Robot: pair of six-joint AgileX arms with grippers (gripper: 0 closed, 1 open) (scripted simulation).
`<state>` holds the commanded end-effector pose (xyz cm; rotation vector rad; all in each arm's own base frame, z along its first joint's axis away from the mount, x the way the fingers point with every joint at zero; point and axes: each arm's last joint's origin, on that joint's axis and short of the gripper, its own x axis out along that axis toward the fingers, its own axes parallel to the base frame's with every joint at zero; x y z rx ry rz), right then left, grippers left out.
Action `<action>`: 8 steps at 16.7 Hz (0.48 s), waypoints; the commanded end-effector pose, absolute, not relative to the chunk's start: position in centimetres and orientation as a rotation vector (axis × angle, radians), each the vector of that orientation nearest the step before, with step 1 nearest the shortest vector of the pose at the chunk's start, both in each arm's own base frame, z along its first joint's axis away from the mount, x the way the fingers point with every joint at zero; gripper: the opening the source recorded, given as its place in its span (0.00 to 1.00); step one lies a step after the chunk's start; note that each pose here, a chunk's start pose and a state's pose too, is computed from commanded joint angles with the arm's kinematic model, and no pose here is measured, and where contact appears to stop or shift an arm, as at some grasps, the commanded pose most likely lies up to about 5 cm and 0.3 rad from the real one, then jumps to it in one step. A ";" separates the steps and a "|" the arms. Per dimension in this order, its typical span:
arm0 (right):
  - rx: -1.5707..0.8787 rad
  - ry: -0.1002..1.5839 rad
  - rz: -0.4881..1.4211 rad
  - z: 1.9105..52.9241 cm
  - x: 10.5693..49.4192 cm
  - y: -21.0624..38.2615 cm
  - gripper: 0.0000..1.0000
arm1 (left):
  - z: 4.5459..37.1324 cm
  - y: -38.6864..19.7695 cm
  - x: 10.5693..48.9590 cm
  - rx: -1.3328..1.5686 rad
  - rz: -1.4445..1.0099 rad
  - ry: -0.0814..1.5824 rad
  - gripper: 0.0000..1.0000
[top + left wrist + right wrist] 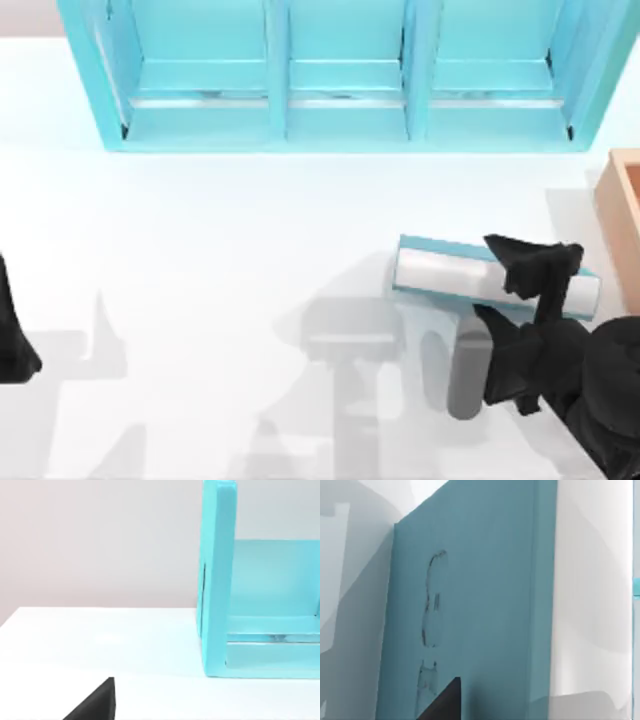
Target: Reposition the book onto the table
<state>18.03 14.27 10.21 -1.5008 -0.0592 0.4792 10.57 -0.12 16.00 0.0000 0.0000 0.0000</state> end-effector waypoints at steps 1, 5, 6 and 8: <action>-1.501 -0.059 0.479 10.2 18.0 14.3 1.00 | 16.0 -0.1 10.6 0.000 0.000 0.000 1.00; -1.501 -0.059 0.479 10.2 18.0 14.3 1.00 | 16.0 -0.1 10.6 0.000 0.000 0.000 1.00; -1.501 -0.059 0.479 10.2 18.0 14.3 1.00 | 16.0 -0.1 10.6 0.000 0.000 0.000 1.00; -1.502 -0.056 0.482 10.1 18.0 14.2 1.00 | 16.0 -0.1 10.6 0.000 0.000 0.000 1.00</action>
